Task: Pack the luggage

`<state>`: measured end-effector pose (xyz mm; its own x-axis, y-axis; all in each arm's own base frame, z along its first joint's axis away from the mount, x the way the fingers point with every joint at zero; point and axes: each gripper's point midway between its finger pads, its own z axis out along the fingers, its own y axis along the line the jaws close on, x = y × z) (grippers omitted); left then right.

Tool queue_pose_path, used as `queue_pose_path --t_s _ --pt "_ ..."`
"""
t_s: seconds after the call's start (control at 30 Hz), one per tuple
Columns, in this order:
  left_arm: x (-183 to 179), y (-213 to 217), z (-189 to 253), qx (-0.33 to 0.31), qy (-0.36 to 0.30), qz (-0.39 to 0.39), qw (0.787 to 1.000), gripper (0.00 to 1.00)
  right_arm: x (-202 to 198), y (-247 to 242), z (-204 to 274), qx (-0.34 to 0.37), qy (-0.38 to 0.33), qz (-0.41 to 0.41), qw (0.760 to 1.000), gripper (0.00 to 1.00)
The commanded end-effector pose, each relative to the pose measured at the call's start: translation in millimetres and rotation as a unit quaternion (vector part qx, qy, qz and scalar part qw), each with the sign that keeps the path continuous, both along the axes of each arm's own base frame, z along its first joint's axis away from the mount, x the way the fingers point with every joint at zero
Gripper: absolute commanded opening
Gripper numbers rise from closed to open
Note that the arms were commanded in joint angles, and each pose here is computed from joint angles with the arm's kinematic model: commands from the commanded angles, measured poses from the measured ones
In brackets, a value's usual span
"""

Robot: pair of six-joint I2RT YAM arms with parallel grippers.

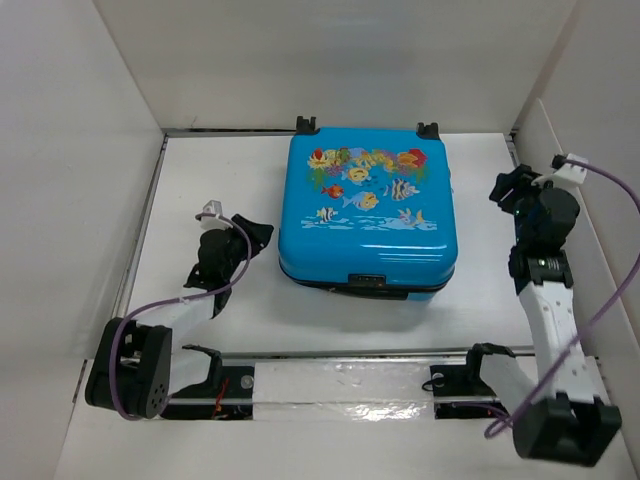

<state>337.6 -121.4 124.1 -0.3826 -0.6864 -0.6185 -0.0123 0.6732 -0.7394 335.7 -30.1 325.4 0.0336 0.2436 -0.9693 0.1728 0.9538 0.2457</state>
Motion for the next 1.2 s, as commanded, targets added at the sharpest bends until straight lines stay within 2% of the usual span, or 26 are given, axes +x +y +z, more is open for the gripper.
queue_pose_path --t_s 0.0,0.07,0.1,0.17,0.37,0.43,0.47,0.53,0.57,0.63,0.7,0.77,0.8,0.87,1.0,1.17 --pt "-4 -13 -2 0.018 -0.010 -0.037 0.999 0.41 38 -7 -51 0.047 0.054 0.060 0.996 0.61" --pt "-7 -17 -5 0.023 -0.009 -0.045 0.999 0.41 61 -10 -89 0.071 0.093 0.079 0.990 0.63" --pt "-9 -19 -6 0.020 -0.008 -0.053 0.998 0.41 69 4 -89 0.077 0.091 0.124 0.985 0.65" --pt "-12 -19 -12 0.024 0.000 -0.057 0.998 0.40 86 20 -115 0.095 0.119 0.160 0.975 0.65" --pt "-28 -36 -23 0.032 0.007 -0.096 0.995 0.39 116 71 -140 0.102 0.147 0.244 0.953 0.66" --pt "-34 -51 -23 0.049 0.004 -0.112 0.993 0.39 123 104 -163 0.102 0.181 0.298 0.932 0.66" --pt "-38 -57 -25 0.056 0.007 -0.116 0.992 0.39 133 116 -152 0.094 0.172 0.315 0.929 0.66" --pt "-44 -70 -22 0.067 0.002 -0.123 0.990 0.39 138 150 -162 0.083 0.187 0.354 0.913 0.66" --pt "-47 -72 -24 0.067 0.005 -0.125 0.990 0.39 150 162 -144 0.070 0.170 0.370 0.910 0.66" --pt "-59 -81 -24 0.060 0.005 -0.138 0.989 0.39 151 198 -163 0.058 0.204 0.418 0.884 0.67" --pt "-67 -85 -16 0.056 -0.011 -0.134 0.989 0.39 162 225 -143 0.041 0.196 0.461 0.864 0.68" --pt "-88 -100 -21 0.061 -0.008 -0.158 0.986 0.38 165 254 -161 0.031 0.220 0.496 0.840 0.71" --pt "-90 -99 -14 0.061 -0.018 -0.146 0.987 0.38 172 264 -145 0.026 0.213 0.509 0.833 0.72" --pt "-94 -98 -16 0.062 -0.014 -0.143 0.988 0.39 179 268 -146 0.021 0.222 0.505 0.834 0.74" --pt "-93 -93 0 0.048 -0.034 -0.129 0.990 0.40 188 273 -119 0.036 0.178 0.484 0.856 0.79" --pt "-91 -95 19 0.038 -0.053 -0.129 0.990 0.40 197 236 -79 0.047 0.142 0.449 0.881 0.87"
